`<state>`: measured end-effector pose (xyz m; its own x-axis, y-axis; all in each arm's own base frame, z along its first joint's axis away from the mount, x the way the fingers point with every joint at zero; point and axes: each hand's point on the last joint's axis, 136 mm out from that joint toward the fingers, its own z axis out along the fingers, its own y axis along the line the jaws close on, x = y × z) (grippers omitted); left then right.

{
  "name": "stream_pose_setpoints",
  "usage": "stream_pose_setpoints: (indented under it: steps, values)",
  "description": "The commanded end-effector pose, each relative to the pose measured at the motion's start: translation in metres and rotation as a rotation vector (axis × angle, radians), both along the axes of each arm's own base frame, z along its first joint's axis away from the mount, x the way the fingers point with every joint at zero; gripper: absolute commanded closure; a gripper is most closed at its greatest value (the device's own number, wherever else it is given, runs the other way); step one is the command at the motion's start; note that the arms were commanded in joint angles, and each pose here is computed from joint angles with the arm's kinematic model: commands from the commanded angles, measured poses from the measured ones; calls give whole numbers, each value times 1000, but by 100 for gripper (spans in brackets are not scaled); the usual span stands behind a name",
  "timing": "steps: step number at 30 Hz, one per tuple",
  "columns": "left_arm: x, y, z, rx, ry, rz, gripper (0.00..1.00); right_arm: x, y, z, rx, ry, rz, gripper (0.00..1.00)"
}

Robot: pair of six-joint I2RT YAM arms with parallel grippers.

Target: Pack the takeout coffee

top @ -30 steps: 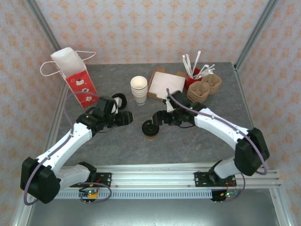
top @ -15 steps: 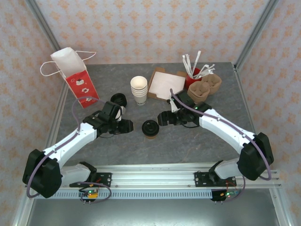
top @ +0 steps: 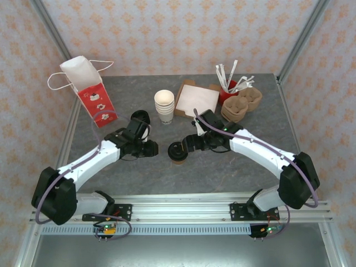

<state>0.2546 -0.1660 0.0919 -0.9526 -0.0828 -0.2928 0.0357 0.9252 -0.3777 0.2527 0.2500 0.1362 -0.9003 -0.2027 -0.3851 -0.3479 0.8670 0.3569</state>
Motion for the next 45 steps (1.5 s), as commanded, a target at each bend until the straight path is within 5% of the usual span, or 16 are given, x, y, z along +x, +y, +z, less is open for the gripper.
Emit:
stream_pose_setpoints:
  steps: [1,11,20,31,37,45]
  values:
    - [2,-8,5,-4,-10,-54,65,8,-9,15,-18,-51,-21,18]
    - [22,21,31,117,-141,70,65,28,-27,38,-71,-175,-107,18]
    - [48,48,120,176,-404,188,57,67,-92,99,-209,-430,-345,16]
    - [84,152,244,337,-592,475,52,79,-65,117,-51,-513,-304,16]
    - [130,208,264,378,-527,602,49,80,-59,107,-56,-496,-269,16]
    - [187,240,235,460,-387,601,45,79,-53,101,-50,-483,-234,15]
